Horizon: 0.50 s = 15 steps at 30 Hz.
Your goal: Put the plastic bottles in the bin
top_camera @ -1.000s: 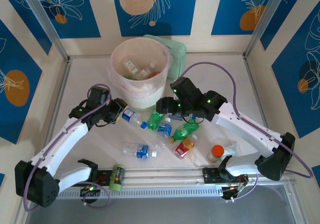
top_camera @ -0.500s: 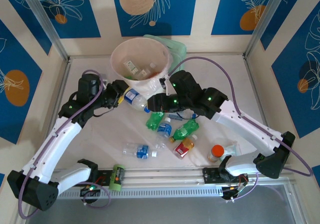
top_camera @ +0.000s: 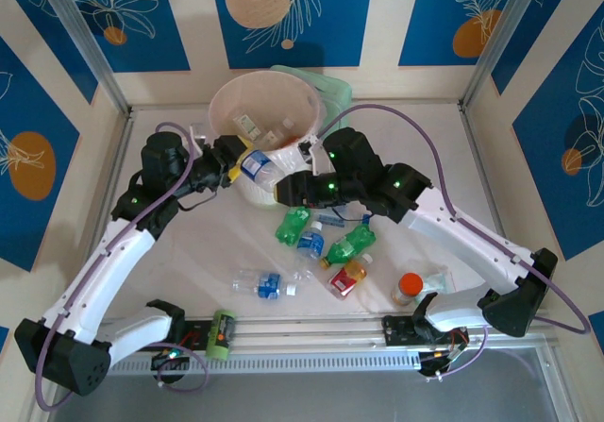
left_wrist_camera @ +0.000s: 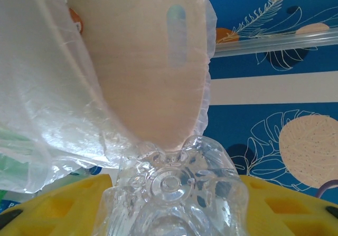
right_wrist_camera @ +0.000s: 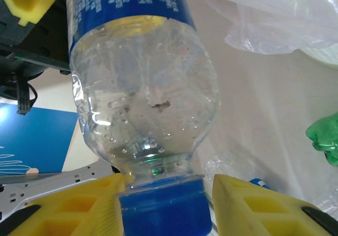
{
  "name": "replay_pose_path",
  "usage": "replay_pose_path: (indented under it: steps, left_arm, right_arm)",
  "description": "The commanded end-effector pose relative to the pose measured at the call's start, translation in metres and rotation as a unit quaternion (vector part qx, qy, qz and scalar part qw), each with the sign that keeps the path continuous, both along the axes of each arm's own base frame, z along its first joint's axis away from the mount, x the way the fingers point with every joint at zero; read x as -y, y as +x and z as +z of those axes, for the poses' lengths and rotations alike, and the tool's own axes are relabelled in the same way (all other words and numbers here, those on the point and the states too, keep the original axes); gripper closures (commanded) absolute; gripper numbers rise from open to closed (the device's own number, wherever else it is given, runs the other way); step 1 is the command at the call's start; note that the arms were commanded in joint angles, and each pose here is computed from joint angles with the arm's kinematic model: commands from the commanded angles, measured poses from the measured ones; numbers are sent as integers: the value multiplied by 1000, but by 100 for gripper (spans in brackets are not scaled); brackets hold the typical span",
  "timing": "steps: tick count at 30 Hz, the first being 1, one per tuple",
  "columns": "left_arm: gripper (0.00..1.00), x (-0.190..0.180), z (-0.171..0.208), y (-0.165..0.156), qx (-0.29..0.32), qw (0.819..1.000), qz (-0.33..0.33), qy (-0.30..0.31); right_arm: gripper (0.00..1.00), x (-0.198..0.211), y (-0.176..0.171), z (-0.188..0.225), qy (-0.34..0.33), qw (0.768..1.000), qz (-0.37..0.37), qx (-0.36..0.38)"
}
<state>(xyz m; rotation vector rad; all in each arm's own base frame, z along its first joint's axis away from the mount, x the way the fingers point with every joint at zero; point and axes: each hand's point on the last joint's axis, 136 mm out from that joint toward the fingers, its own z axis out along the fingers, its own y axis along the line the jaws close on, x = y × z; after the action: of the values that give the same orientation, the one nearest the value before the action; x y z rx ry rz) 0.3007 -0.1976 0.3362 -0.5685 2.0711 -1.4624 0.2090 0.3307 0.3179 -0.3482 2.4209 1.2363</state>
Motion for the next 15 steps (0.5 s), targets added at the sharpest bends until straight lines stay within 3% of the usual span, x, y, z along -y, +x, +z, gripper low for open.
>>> replay_pose_path:
  steps: [1,8,12,13,15]
  left_arm:
    - [46,8,24,-3,30,999,-21,-26]
    - [44,9,21,-1,30,999,-22,-26]
    - [19,7,37,0,65,998,-22,-14]
    - [2,6,45,0,81,997,-20,-2]
    - [0,0,60,0,108,993,-14,33]
  right_arm:
    - [59,4,-4,7,12,1000,6,4]
    - [76,7,-2,11,14,1000,1,11]
    - [81,11,4,21,15,1000,-8,24]
    - [81,12,7,26,18,999,-11,30]
    - [81,14,13,37,23,999,-17,43]
